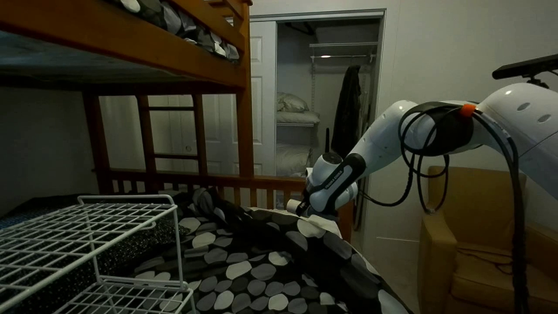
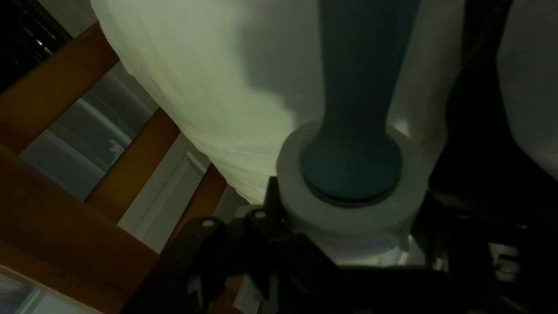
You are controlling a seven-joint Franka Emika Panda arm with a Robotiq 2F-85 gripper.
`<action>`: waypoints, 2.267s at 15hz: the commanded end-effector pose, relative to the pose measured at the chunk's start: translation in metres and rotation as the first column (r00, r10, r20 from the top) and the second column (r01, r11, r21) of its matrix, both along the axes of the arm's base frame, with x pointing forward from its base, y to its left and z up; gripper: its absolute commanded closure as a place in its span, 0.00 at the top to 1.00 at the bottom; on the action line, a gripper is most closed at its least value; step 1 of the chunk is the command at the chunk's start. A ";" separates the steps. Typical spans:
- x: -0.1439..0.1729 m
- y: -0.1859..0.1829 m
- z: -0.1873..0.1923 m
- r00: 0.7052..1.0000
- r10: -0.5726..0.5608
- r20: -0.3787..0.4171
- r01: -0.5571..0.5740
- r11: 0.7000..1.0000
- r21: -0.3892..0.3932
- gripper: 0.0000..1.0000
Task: Move the object forward and cover it with the blanket
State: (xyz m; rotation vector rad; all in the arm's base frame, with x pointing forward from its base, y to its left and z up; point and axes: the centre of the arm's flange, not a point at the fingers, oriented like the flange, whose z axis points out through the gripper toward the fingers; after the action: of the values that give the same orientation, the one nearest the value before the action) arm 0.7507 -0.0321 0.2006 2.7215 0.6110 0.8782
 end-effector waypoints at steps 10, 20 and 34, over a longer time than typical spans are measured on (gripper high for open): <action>0.037 0.001 -0.035 0.993 -0.107 0.040 0.103 0.991 0.080 1.00; 0.033 0.020 0.071 0.968 -0.251 -0.005 0.251 0.965 0.075 1.00; -0.037 0.080 0.125 0.817 -0.224 -0.532 0.308 0.948 0.074 1.00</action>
State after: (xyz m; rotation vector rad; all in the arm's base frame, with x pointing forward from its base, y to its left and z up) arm 0.7435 0.0529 0.3444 3.0951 0.2035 0.1677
